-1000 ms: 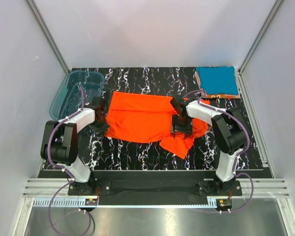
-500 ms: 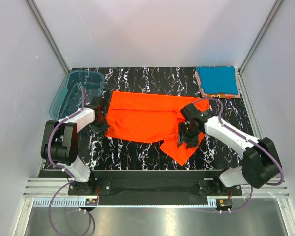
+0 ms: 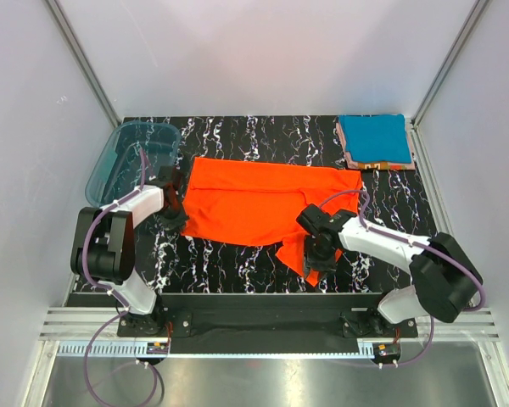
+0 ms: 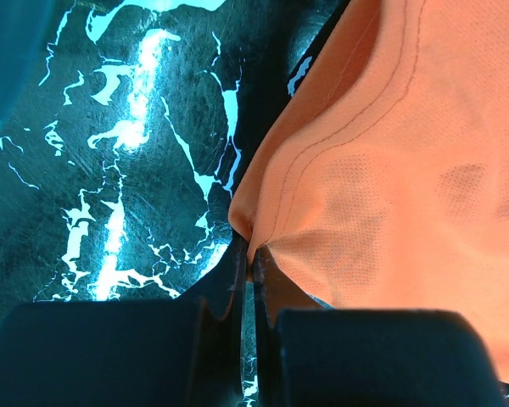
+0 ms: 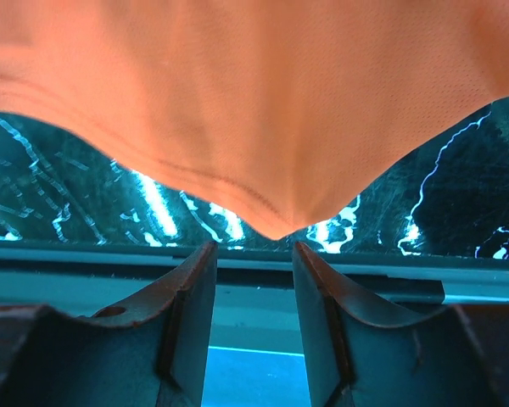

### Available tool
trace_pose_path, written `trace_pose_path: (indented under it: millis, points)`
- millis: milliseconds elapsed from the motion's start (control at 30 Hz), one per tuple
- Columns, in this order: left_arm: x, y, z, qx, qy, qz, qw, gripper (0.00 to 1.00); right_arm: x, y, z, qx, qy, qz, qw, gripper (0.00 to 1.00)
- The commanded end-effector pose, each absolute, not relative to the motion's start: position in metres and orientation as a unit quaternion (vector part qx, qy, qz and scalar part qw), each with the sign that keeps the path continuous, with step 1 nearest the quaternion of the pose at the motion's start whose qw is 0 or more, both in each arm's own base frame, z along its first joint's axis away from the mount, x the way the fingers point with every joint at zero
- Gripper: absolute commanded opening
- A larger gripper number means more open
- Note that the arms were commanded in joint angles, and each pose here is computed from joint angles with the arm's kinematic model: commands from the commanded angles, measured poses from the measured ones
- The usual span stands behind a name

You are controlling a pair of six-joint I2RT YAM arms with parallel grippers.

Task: Fold and stack the t-shirts
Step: Fold the tshirt

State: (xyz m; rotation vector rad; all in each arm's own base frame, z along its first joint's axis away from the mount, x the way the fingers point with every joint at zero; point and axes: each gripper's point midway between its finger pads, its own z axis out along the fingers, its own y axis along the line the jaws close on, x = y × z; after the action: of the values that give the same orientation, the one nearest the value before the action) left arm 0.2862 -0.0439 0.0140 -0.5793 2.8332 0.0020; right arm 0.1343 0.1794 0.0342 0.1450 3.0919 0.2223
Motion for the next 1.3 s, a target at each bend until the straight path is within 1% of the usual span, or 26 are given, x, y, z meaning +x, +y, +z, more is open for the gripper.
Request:
trace_pose_path:
  millis: [0, 167, 500, 600, 667, 733, 767, 800, 933, 1000, 1267]
  points:
    - [0.287, -0.048, 0.009, -0.196, 0.973, -0.012, 0.121, 0.0, 0.138, 0.175, 0.023, 0.066, 0.996, 0.055, 0.03, 0.48]
    - [0.286, -0.047, 0.008, -0.196, 0.973, -0.011, 0.12, 0.0, 0.132, 0.163, 0.012, 0.073, 0.997, 0.03, 0.024, 0.47]
    - [0.286, -0.047, 0.008, -0.194, 0.974, -0.009, 0.119, 0.0, 0.132, 0.164, 0.001, 0.07, 0.997, 0.033, 0.028, 0.43]
    - [0.288, -0.046, 0.01, -0.195, 0.973, -0.009, 0.12, 0.0, 0.133, 0.164, 0.0, 0.067, 0.997, 0.029, 0.022, 0.33]
    - [0.287, -0.046, 0.011, -0.193, 0.974, -0.007, 0.122, 0.0, 0.133, 0.166, 0.002, 0.068, 0.997, 0.035, 0.026, 0.2]
    - [0.287, -0.044, 0.012, -0.19, 0.974, -0.003, 0.124, 0.0, 0.132, 0.164, 0.008, 0.073, 0.996, 0.035, 0.03, 0.11]
    - [0.286, -0.043, 0.012, -0.187, 0.975, -0.002, 0.124, 0.0, 0.132, 0.164, 0.012, 0.076, 0.996, 0.037, 0.031, 0.04]
    - [0.286, -0.042, 0.013, -0.183, 0.975, 0.0, 0.126, 0.0, 0.13, 0.163, 0.018, 0.083, 0.995, 0.039, 0.032, 0.01]
    - [0.281, -0.039, 0.017, -0.176, 0.976, 0.007, 0.13, 0.0, 0.135, 0.153, 0.043, 0.105, 0.992, 0.031, 0.068, 0.0]
    - [0.273, -0.04, 0.021, -0.177, 0.976, 0.002, 0.126, 0.0, 0.136, 0.153, 0.058, 0.113, 0.989, 0.043, 0.081, 0.0]
    - [0.237, -0.045, 0.029, -0.193, 0.974, -0.023, 0.119, 0.0, 0.121, 0.154, 0.084, 0.108, 0.989, 0.073, 0.067, 0.0]
